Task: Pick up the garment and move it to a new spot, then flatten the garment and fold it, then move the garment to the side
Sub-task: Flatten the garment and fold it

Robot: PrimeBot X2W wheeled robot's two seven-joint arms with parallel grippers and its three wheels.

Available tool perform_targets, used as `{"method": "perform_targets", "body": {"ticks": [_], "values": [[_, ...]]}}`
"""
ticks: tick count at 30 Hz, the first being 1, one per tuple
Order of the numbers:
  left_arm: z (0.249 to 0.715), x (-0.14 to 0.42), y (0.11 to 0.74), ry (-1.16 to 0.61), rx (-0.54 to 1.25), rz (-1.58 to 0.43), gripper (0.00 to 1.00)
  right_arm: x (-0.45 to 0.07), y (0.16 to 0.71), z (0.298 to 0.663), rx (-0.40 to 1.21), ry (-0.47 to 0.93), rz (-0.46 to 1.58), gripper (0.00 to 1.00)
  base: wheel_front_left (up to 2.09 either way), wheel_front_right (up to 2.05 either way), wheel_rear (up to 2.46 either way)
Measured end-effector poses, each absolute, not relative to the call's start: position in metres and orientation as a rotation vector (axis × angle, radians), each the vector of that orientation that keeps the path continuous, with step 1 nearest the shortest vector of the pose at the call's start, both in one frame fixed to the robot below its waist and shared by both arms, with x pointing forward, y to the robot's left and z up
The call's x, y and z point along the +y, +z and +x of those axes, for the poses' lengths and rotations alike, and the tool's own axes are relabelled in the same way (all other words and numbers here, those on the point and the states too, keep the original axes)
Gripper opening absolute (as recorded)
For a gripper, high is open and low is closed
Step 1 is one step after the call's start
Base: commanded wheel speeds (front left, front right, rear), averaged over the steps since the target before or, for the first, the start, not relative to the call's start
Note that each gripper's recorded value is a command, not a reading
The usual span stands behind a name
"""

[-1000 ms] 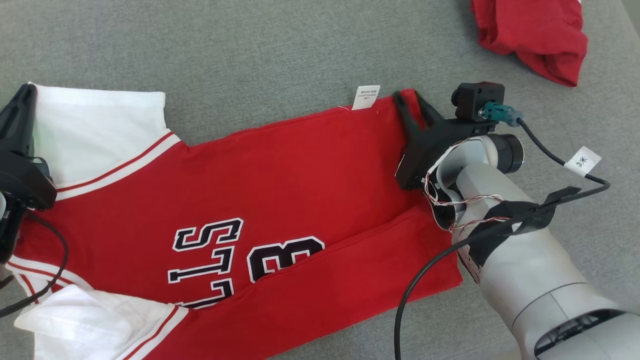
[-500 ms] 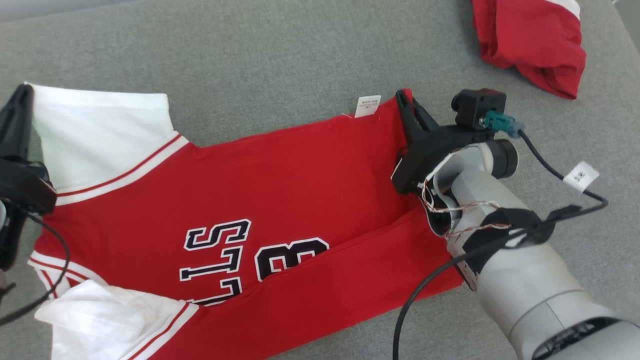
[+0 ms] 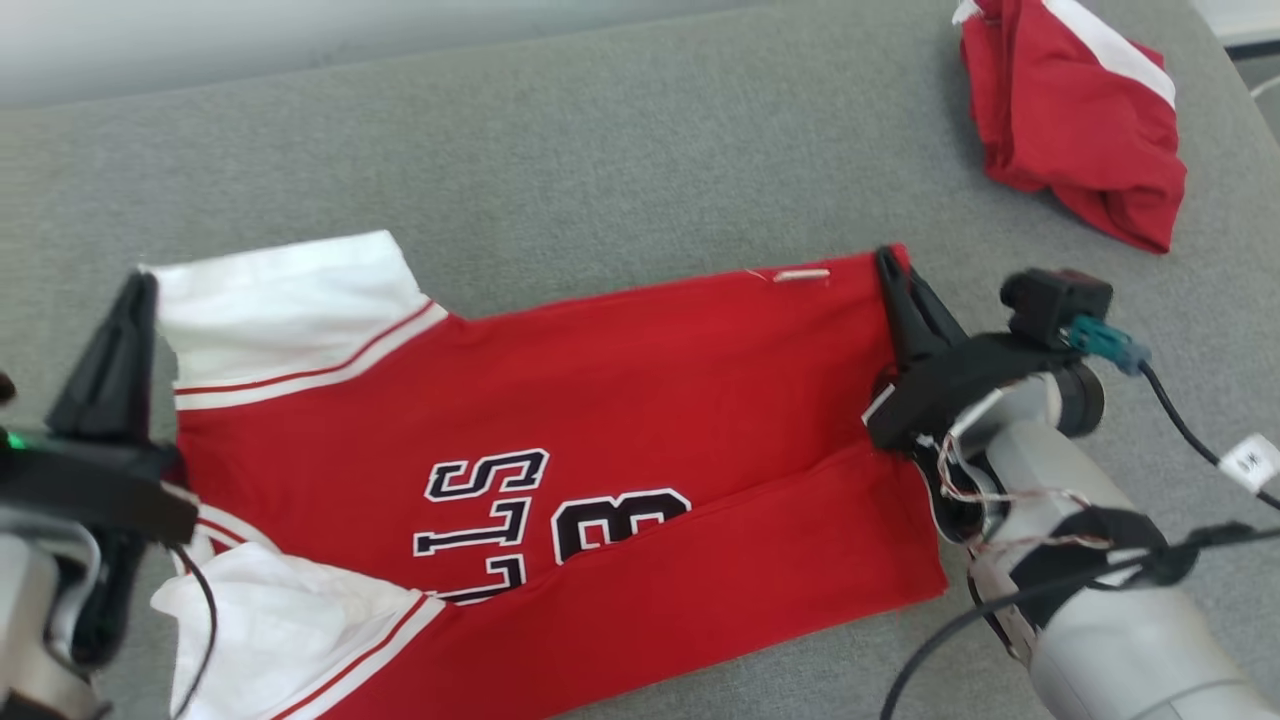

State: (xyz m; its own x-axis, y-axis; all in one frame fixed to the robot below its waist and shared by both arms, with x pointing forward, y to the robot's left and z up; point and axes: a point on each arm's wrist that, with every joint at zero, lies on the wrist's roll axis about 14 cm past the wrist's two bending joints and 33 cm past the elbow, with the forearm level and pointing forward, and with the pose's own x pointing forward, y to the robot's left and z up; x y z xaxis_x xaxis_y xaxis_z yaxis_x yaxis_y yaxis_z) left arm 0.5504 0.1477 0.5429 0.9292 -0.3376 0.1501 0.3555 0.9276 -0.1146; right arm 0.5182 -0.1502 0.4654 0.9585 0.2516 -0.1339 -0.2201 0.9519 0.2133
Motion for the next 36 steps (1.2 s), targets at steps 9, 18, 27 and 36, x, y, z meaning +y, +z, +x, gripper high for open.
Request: {"method": "perform_targets", "body": {"ticks": [9,18,27,36], "values": [[0.496,0.156,0.55,-0.322,-0.154,-0.228,0.0,-0.149,0.463,0.496,0.167,0.26,0.239,0.0,0.0,0.0,0.0],[0.457,0.164,0.547,-0.269,-0.153,-0.292,0.0,-0.149,0.456,0.485,0.188,0.264,0.264,0.0,0.0,0.0,0.0],[0.421,0.169,0.533,-0.215,-0.117,-0.317,0.0,-0.138,0.456,0.473,0.187,0.307,0.304,0.0,0.0,0.0,0.0],[0.401,0.171,0.525,-0.165,-0.106,-0.365,0.0,-0.142,0.452,0.456,0.201,0.32,0.313,0.0,0.0,0.0,0.0]]}}
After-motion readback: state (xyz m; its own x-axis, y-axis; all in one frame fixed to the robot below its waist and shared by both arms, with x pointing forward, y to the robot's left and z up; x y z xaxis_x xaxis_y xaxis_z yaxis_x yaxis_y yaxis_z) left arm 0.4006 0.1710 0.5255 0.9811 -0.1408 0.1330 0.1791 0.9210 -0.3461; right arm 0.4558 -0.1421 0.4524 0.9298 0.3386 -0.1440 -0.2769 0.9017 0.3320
